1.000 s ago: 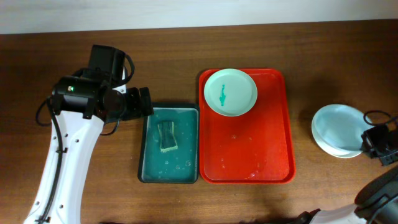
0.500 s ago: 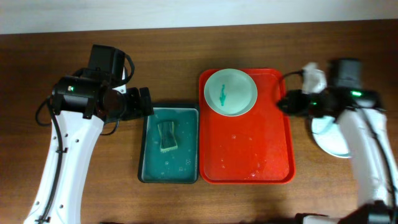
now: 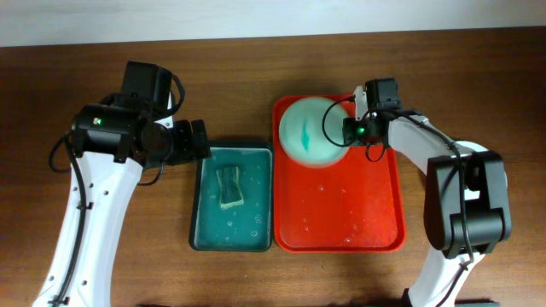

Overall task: Clean dirty plates on tray and stack at the side
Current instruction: 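Pull the last white plate toward the tray front with right gripper, then grasp the sponge in the teal tray with left gripper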

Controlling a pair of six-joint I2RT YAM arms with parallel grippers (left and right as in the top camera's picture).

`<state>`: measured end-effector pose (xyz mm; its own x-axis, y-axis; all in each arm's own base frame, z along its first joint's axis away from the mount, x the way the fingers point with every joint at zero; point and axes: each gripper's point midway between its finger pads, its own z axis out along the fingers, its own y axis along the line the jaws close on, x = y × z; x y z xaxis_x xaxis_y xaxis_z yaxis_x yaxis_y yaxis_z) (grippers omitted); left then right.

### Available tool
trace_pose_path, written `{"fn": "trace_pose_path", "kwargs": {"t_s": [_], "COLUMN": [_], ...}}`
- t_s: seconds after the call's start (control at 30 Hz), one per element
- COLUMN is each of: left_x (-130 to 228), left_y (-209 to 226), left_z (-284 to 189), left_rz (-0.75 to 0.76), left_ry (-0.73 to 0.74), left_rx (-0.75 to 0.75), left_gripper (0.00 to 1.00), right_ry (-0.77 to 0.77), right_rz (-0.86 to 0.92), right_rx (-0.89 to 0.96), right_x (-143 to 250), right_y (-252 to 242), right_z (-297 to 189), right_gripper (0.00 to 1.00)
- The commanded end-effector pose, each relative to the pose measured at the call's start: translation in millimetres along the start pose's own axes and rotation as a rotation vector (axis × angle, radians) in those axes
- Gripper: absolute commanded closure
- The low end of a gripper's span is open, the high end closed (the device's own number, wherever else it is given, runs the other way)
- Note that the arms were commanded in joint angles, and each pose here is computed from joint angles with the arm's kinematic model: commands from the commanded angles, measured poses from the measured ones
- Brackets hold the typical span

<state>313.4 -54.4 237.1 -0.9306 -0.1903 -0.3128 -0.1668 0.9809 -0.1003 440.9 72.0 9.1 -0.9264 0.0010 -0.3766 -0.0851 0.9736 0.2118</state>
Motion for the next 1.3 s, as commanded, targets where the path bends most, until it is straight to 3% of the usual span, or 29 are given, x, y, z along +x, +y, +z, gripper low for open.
{"fn": "trace_pose_path", "kwargs": {"t_s": [0.0,0.1,0.23,0.37,0.5,0.57,0.67,0.77,0.83,0.97,1.03,1.13,1.23,1.27], "left_x": [-3,-3,-3,-3,-3,-3,-4,-2,1,42,68,113,129,131], "left_y": [1,1,1,1,1,1,-3,-19,-31,-50,-53,-44,-45,-44], "left_z": [-8,-8,-8,-8,-8,-8,-8,-7,1,63,110,169,202,215], "left_rz": [-0.006,-0.006,-0.006,-0.006,-0.006,-0.006,-0.028,-0.019,0.111,0.213,0.224,0.083,0.076,0.076], "left_ry": [-0.029,-0.028,-0.029,-0.029,-0.029,-0.029,-0.029,-0.009,0.006,0.158,0.230,0.369,0.419,0.428], "left_rx": [0.003,0.003,0.003,0.003,0.003,0.003,0.025,0.105,0.118,0.093,0.071,0.004,0.016,0.005], "left_gripper": [0.01,0.00,0.00,0.01,0.01,0.01,0.01,0.01,0.01,0.12,0.25,0.36,0.44,0.53], "right_ry": [0.042,0.041,0.137,0.320,0.262,0.232,0.210,0.117,0.022,-0.082,-0.049,-0.006,0.014,0.027], "right_rz": [0.118,0.159,0.205,0.485,0.540,0.429,0.266,0.131,0.106,0.082,0.090,0.100,0.105,0.108], "right_rx": [-0.024,0.011,0.045,0.132,0.090,0.038,0.017,0.002,-0.004,-0.017,-0.015,-0.013,-0.011,-0.011], "right_x": [8,16,69,139,168,165,154,124,103,95,104,110,110,111], "right_y": [1,-5,3,-6,-14,-11,-7,3,12,22,22,21,20,19], "right_z": [-31,-106,-180,-155,-96,-89,-103,-150,-186,-224,-224,-219,-214,-210], "right_gripper": [0.96,0.96,0.96,0.96,0.96,0.96,0.78,0.71,0.70,0.69,0.69,0.69,0.69,0.69]}}
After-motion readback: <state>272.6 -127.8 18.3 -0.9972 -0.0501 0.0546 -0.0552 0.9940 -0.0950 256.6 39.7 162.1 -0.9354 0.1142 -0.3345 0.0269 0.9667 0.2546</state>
